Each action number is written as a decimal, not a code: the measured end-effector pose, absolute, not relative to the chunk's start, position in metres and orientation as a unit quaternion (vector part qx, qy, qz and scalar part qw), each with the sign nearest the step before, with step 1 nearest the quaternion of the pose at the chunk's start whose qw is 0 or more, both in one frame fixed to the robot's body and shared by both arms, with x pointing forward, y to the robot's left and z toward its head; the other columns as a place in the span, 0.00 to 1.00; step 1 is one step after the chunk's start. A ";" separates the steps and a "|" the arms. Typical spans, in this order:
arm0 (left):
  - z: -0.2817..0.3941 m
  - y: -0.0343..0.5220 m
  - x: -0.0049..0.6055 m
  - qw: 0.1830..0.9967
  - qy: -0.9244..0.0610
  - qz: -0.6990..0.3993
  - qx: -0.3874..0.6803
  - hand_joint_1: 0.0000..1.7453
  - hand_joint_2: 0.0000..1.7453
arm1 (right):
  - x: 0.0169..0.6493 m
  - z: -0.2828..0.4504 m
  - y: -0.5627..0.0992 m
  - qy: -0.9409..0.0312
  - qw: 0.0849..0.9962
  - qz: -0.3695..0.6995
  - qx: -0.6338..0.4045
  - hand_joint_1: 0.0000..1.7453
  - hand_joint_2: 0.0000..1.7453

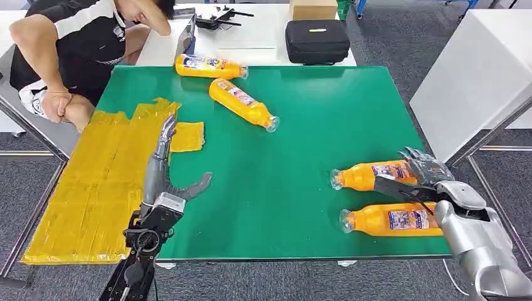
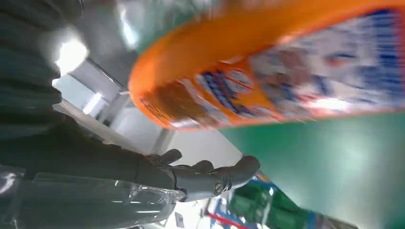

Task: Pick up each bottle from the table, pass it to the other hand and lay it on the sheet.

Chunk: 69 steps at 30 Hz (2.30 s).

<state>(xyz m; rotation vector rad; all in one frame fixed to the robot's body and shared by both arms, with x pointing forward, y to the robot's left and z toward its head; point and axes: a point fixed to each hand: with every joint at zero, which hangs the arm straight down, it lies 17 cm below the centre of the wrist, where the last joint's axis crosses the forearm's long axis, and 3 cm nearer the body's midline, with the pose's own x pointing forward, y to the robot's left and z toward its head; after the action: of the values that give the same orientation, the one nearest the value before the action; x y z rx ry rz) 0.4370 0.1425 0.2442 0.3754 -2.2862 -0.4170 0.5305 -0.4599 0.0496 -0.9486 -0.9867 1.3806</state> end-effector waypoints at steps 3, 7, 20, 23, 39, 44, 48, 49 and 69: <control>0.243 0.137 0.439 0.385 -0.896 -0.168 0.142 0.00 1.00 | 0.526 0.042 -0.476 -0.404 0.584 0.580 -0.398 0.00 1.00; 0.239 0.132 0.439 0.389 -0.895 -0.172 0.136 0.00 1.00 | 0.519 0.032 -0.486 -0.393 0.598 0.576 -0.394 0.00 1.00; 0.232 0.126 0.441 0.399 -0.891 -0.175 0.128 0.00 1.00 | 0.513 0.019 -0.491 -0.379 0.618 0.571 -0.385 0.00 1.00; 0.231 0.126 0.441 0.400 -0.890 -0.175 0.128 0.00 1.00 | 0.513 0.016 -0.489 -0.372 0.626 0.570 -0.380 0.00 1.00; 0.225 0.125 0.446 0.412 -0.885 -0.178 0.128 0.00 1.00 | 0.522 0.006 -0.461 -0.367 0.628 0.574 -0.377 0.13 1.00; 0.220 0.124 0.446 0.416 -0.882 -0.178 0.127 0.00 1.00 | 0.523 0.004 -0.457 -0.362 0.628 0.577 -0.377 0.33 1.00; 0.220 0.123 0.447 0.418 -0.882 -0.177 0.126 0.00 1.00 | 0.523 0.005 -0.457 -0.360 0.626 0.579 -0.378 0.86 1.00; 0.220 0.123 0.447 0.418 -0.882 -0.177 0.125 0.00 1.00 | 0.524 0.005 -0.457 -0.360 0.627 0.579 -0.378 0.88 1.00; 0.218 0.123 0.450 0.423 -0.881 -0.172 0.124 0.00 1.00 | 0.529 0.012 -0.459 -0.366 0.608 0.569 -0.416 1.00 1.00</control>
<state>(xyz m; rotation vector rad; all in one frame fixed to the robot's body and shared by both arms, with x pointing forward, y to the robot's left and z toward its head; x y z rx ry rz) 0.4502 0.1227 0.2180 0.3107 -2.2046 -0.4309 0.5289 -0.4587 0.0117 -0.9625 -0.8457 1.3142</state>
